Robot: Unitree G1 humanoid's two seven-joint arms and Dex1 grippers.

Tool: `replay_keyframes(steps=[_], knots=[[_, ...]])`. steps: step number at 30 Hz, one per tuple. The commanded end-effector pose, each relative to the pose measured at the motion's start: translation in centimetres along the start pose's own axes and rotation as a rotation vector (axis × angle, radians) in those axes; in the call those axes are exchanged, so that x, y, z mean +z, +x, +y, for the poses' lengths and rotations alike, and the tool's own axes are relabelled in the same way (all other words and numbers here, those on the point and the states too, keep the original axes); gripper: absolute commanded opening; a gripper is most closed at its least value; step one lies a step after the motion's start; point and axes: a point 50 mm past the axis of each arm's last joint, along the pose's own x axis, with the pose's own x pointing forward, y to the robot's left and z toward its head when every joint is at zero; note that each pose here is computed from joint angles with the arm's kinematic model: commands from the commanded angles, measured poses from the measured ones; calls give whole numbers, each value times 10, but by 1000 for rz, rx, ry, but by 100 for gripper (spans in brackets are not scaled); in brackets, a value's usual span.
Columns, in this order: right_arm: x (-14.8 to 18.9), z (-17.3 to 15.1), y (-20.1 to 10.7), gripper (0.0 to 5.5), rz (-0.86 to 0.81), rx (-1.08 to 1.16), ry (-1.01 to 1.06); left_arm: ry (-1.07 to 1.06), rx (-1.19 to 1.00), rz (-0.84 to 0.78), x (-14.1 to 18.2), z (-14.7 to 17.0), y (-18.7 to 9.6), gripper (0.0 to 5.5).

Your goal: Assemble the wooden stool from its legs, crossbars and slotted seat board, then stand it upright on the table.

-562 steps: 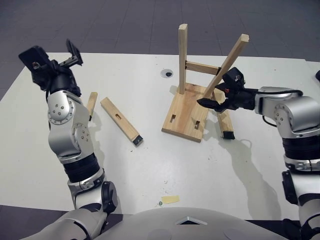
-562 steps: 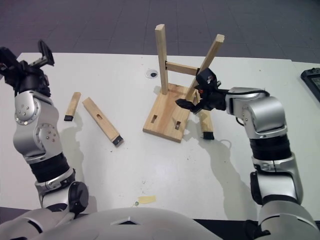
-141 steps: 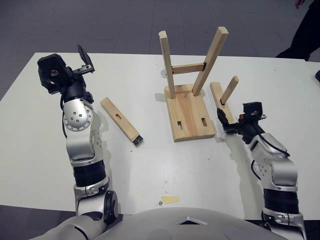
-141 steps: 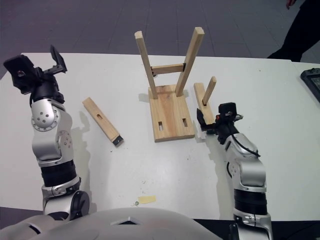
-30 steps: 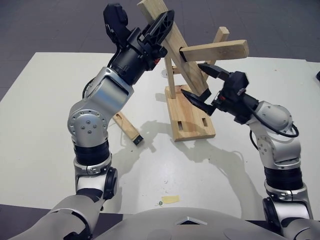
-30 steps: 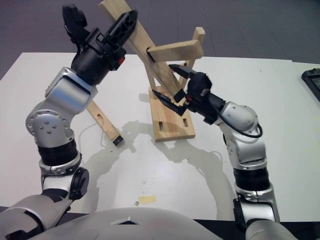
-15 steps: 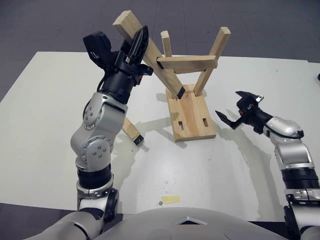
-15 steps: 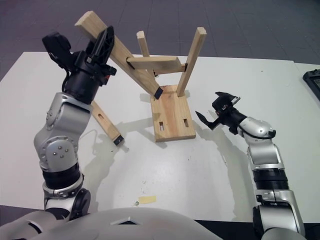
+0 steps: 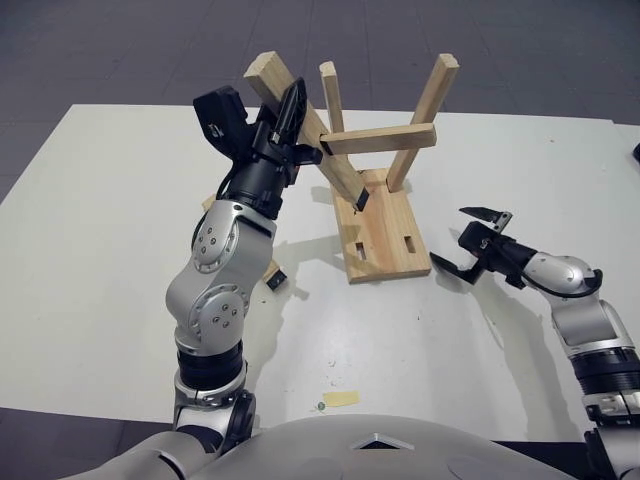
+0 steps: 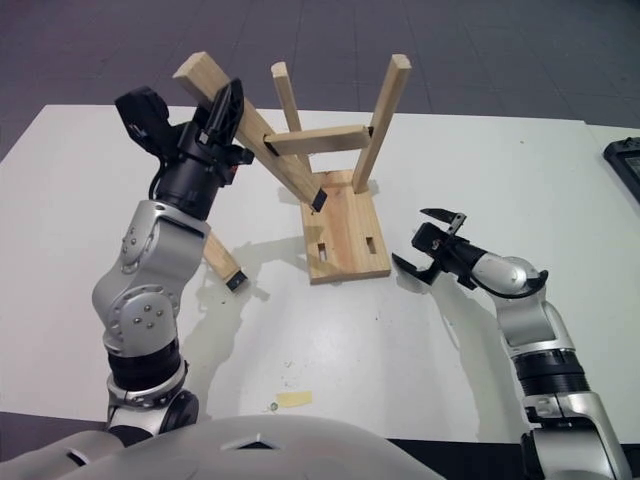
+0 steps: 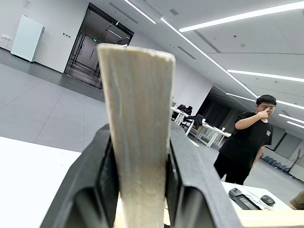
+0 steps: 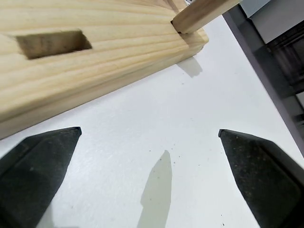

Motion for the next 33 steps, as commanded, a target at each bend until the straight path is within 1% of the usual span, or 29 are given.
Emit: replay_keyframes(steps=[1,5,9,19,23,33], knots=[[13,-1,-22,540,-38,160,-37,19,-17,-43,8,-2,6,105],[17,9,-24,540,-61,283,-33,34,-8,-61,13,2,8,105],[20,22,-12,540,-84,306,-24,33,-16,-61,14,1,9,105],[13,42,34,540,-98,223,80,43,-48,-11,7,3,12,105],[12,44,46,540,-106,181,112,47,-48,-3,5,4,13,105],[23,46,68,540,-152,73,163,52,-32,-3,4,5,14,105]])
